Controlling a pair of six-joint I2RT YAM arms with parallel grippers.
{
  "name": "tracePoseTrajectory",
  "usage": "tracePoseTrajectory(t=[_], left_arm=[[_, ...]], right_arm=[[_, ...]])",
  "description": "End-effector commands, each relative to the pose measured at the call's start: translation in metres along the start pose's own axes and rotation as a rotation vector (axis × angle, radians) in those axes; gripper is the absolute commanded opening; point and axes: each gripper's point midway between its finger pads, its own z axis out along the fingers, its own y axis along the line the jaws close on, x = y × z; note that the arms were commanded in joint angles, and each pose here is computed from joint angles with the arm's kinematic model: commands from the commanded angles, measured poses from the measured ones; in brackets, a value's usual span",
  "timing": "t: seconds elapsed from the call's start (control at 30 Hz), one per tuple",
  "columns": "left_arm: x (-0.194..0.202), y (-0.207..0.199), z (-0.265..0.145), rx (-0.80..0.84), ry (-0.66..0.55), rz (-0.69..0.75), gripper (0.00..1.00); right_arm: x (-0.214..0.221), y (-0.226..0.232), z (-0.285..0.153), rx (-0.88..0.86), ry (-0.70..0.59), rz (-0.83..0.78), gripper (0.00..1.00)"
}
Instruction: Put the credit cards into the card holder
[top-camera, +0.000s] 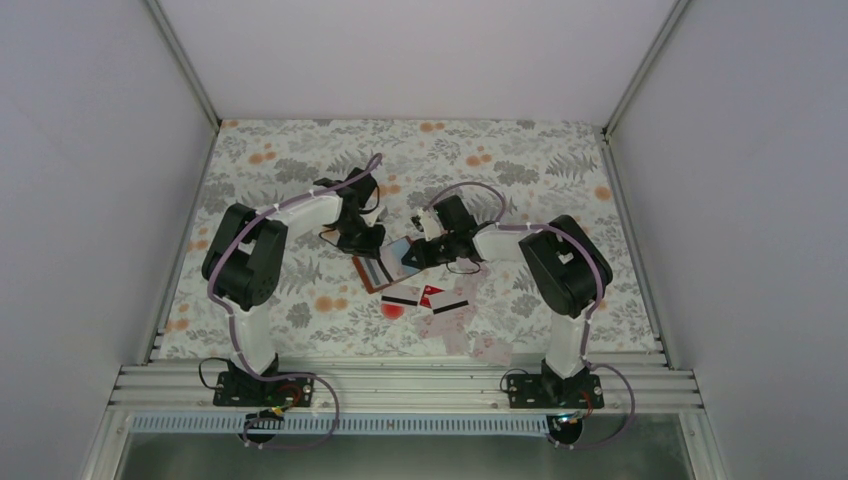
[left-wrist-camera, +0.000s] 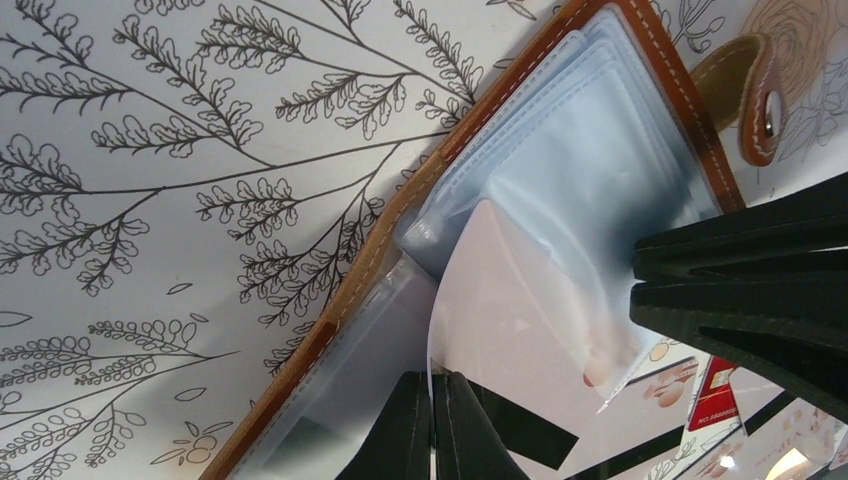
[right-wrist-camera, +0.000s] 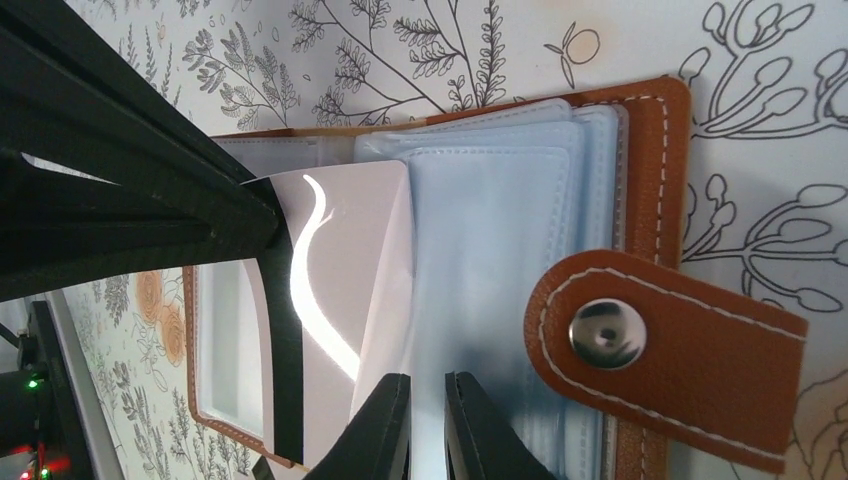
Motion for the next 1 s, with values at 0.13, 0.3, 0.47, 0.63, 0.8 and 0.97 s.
tracePoseTrajectory(t=[0.13,0.3,0.47,0.63,0.8,0.97], left_arm=[[0.040,0.033,0.001,-0.149,0.142,0.032,0.02],[0.040,0.030,0.003,-0.122,0.150,0.038,0.03],[0.042,0.034,0.005,-0.141,0.186,0.053,0.03],[0.049,0.037,0.003,-0.146,0.219,0.027,0.02],[0.055,0.032,0.009,-0.100,0.245,-0.023,0.03],[0.056,0.031,0.016,-0.086,0.271,-0.041,0.03]], right_arm=[[0.041,-0.056,0.015,0.205,0.094,0.047,0.10],[0.038,-0.053,0.015,0.200,0.095,0.032,0.10],[0.035,-0.052,0.016,0.197,0.098,0.019,0.10],[0.032,-0.051,0.018,0.190,0.096,0.017,0.10],[0.030,-0.052,0.018,0.190,0.088,0.018,0.11],[0.030,-0.052,0.020,0.186,0.089,0.017,0.10]])
